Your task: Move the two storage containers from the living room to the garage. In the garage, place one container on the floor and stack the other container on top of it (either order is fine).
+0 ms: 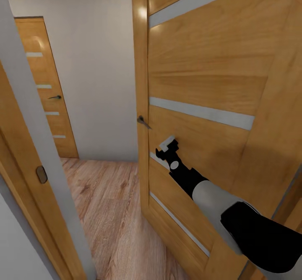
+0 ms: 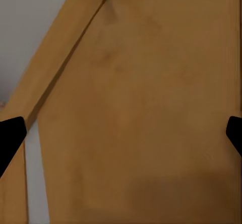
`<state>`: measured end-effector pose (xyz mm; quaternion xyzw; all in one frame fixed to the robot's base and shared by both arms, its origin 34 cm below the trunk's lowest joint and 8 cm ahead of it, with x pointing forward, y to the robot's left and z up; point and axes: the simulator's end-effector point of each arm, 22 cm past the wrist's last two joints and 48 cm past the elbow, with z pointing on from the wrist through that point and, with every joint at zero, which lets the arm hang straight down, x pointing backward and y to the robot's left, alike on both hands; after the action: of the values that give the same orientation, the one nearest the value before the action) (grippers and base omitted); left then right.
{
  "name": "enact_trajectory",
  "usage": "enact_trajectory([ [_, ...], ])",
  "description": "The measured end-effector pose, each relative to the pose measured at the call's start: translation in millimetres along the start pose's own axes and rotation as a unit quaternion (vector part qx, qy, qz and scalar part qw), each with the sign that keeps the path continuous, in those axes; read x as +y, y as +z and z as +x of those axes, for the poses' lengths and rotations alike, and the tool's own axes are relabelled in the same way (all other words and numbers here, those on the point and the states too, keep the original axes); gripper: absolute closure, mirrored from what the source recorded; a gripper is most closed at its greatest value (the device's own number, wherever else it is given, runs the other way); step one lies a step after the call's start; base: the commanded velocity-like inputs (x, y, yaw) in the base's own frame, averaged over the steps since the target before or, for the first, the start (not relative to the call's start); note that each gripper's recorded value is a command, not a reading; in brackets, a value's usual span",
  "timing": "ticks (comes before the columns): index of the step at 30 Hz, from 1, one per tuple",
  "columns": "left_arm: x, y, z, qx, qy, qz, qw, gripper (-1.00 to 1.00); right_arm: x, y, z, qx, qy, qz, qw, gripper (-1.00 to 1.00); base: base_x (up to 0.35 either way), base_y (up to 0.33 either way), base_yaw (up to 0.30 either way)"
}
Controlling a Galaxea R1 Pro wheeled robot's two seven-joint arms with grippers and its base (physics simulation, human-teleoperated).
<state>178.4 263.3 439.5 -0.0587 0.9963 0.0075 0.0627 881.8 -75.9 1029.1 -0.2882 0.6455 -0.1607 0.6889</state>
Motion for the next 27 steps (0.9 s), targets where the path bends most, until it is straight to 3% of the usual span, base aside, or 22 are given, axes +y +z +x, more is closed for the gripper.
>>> enact_trajectory([
  [9, 0.0, 0.0, 0.0, 0.0, 0.0, 0.0, 1.0, -1.0, 0.1, -0.3, -0.7, 0.0, 0.054, 0.002, 0.9985, -1.0, 0.0, 0.0, 0.0],
  [17, 0.0, 0.0, 0.0, 0.0, 0.0, 0.0, 1.0, -1.0, 0.4, -0.6, 3.6, 0.006, 0.054, 0.004, 0.9985, -1.0, 0.0, 0.0, 0.0],
  [20, 0.0, 0.0, 0.0, 0.0, 0.0, 0.0, 1.0, -1.0, -6.6, -1.9, 8.4, 0.011, 0.052, 0.025, 0.9983, -1.0, 0.0, 0.0, 0.0],
  [24, 0.0, 0.0, 0.0, 0.0, 0.0, 0.0, 1.0, -1.0, -29.5, -4.9, 16.6, 0.02, 0.054, 0.077, 0.9953, -1.0, 0.0, 0.0, 0.097],
  [27, 0.0, 0.0, 0.0, 0.0, 0.0, 0.0, 1.0, -1.0, -29.6, -5.0, 19.9, 0.027, 0.054, 0.078, 0.9952, -1.0, 0.0, 0.0, 0.241],
])
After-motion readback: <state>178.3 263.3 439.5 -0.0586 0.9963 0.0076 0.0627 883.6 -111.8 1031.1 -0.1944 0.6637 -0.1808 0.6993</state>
